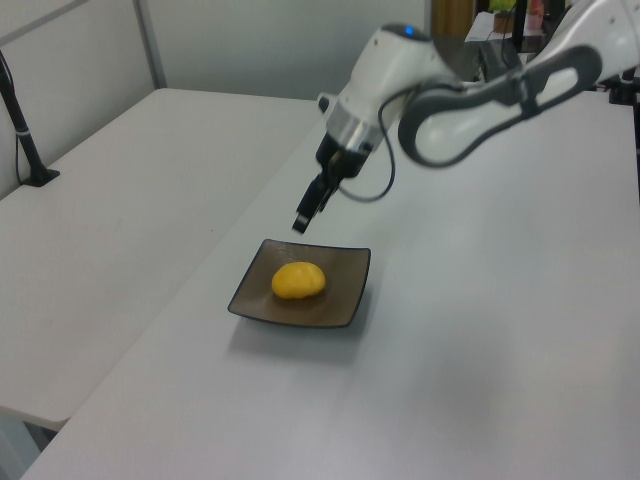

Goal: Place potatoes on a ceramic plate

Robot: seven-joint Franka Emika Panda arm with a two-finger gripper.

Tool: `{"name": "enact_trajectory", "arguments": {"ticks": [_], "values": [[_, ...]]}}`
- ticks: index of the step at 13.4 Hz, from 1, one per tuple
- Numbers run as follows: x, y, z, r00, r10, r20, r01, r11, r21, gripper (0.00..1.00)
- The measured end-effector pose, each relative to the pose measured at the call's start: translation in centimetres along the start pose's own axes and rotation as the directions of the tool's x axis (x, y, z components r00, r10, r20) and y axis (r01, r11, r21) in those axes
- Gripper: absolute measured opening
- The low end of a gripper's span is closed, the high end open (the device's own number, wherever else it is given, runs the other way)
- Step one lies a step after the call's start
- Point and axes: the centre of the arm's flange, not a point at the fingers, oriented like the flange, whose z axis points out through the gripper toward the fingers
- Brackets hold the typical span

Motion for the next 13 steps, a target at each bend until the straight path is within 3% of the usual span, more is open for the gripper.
{"name": "enact_trajectory", "arguments": {"ticks": [4,8,10,13], "values": [[0.7,5.0,-9.2,0.988,0.071,0.140,-0.062,0.996,-0.069,1.00],[-0.9,11.7,-18.9,0.932,0.230,0.281,-0.192,0.969,-0.155,1.00],[-2.3,14.8,-22.9,0.898,0.300,0.323,-0.245,0.948,-0.202,1.00],[-4.6,17.6,-26.1,0.876,0.360,0.321,-0.300,0.928,-0.223,1.00]]}}
